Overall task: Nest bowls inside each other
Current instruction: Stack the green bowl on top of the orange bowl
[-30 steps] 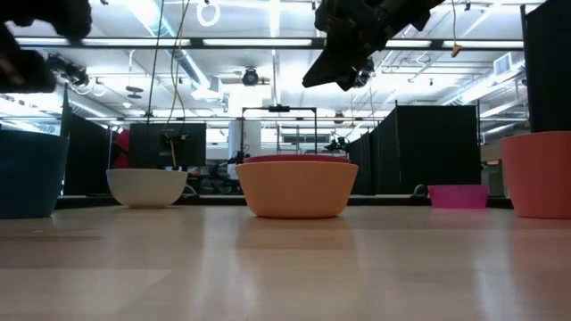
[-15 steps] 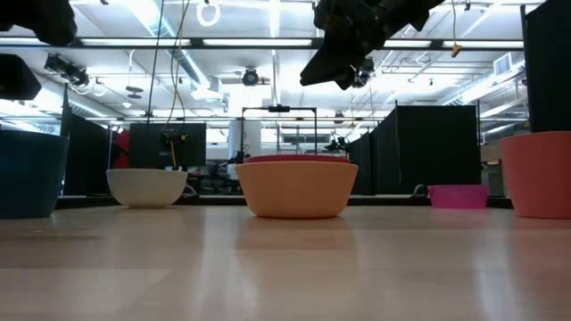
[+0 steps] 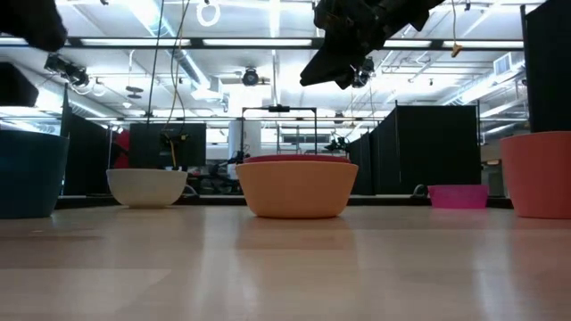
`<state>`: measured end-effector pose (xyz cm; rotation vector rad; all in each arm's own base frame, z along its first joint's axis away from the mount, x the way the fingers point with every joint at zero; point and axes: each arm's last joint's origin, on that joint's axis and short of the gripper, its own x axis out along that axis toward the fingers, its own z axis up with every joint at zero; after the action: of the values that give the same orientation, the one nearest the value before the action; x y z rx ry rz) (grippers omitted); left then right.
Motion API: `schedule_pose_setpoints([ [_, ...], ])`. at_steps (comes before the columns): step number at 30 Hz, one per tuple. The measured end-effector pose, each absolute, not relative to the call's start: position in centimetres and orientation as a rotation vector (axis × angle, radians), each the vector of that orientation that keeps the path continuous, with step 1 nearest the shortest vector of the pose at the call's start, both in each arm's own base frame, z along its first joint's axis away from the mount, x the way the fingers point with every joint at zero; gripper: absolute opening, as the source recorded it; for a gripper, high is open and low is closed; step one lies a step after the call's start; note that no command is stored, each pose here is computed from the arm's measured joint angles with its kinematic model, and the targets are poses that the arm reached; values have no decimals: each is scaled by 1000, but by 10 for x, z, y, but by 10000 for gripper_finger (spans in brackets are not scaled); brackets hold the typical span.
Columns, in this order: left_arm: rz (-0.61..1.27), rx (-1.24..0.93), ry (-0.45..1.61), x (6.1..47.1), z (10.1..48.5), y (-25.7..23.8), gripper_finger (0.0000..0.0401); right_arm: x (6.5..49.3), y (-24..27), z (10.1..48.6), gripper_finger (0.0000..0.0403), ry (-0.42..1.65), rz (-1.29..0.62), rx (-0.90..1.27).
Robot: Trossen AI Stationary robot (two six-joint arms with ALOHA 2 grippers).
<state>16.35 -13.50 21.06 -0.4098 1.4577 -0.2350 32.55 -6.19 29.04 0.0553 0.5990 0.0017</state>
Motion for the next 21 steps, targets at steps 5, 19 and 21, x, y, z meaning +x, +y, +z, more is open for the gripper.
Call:
schedule_pose_setpoints([
  [5,-214,-382,1512,167,199,-141,287,326,-62,290,77,599,3,49],
  [19,-182,-342,1589,171,180,-149,134,326,-62,290,59,599,7,37],
  [21,-197,-350,1589,172,180,-150,69,326,-62,290,61,599,7,37],
])
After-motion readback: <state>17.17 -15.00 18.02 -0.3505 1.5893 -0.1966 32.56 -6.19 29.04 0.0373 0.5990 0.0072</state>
